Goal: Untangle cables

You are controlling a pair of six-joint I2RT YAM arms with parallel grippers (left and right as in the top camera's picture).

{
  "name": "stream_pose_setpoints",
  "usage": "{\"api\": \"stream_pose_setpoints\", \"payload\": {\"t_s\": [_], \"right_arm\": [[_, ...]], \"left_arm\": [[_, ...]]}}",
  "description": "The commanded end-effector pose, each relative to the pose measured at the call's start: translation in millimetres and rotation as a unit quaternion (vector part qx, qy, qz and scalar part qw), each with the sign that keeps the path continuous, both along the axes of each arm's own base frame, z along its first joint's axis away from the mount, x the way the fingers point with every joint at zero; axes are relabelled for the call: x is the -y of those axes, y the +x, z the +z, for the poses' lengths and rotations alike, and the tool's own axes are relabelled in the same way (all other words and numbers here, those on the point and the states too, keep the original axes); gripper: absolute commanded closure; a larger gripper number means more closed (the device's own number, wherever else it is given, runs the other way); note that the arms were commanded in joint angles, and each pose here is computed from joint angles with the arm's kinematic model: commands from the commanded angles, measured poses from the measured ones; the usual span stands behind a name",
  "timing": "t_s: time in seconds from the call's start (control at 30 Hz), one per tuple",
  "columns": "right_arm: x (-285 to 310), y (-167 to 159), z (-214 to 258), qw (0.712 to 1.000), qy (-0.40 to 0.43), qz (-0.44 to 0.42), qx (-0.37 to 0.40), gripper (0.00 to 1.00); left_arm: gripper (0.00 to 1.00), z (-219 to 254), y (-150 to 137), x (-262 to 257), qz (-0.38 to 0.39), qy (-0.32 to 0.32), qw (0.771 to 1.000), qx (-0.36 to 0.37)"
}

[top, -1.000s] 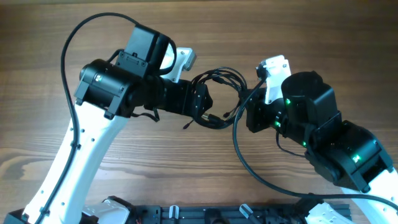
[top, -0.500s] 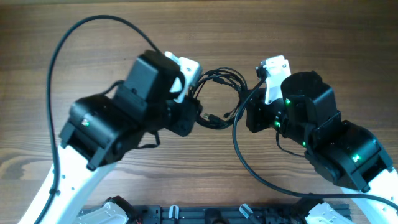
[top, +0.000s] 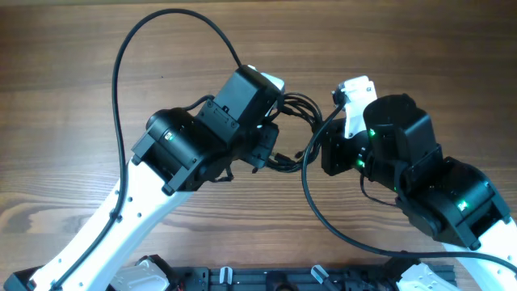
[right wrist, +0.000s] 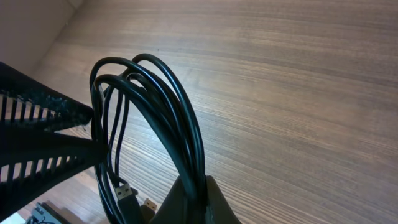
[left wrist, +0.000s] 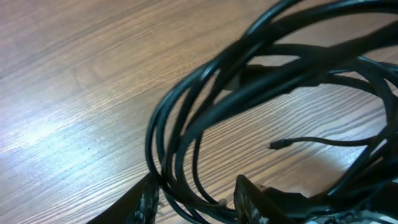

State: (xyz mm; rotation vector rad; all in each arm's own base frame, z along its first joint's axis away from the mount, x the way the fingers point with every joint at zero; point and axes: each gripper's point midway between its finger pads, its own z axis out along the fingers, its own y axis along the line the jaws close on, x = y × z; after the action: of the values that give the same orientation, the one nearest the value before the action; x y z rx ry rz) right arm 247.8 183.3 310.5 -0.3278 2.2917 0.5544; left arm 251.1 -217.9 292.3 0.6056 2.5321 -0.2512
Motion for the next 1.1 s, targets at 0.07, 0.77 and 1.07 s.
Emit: {"api": "stream_pose_setpoints", "payload": {"t_s": [0.07, 0.77, 1.07], "right_arm": [[-1.7, 0.3, 3.7, 1.0, 0.0, 0.005, 0.006, 0.96], [-1.6, 0.1, 2.3, 1.0, -0.001, 0.005, 0.004, 0.96], [-1.4, -0.1, 2.0, 1.0, -0.002, 0.005, 0.003, 0.96]], "left_arm": [[0.59, 2.9, 3.5, -2.7, 0.014, 0.005, 1.0, 0.009], [0.69, -2.6, 8.0, -2.7, 0.018, 0.017, 1.0, 0.008], [0.71, -6.3, 11.5, -3.4, 0.023, 0.027, 0.999, 0.009]]}}
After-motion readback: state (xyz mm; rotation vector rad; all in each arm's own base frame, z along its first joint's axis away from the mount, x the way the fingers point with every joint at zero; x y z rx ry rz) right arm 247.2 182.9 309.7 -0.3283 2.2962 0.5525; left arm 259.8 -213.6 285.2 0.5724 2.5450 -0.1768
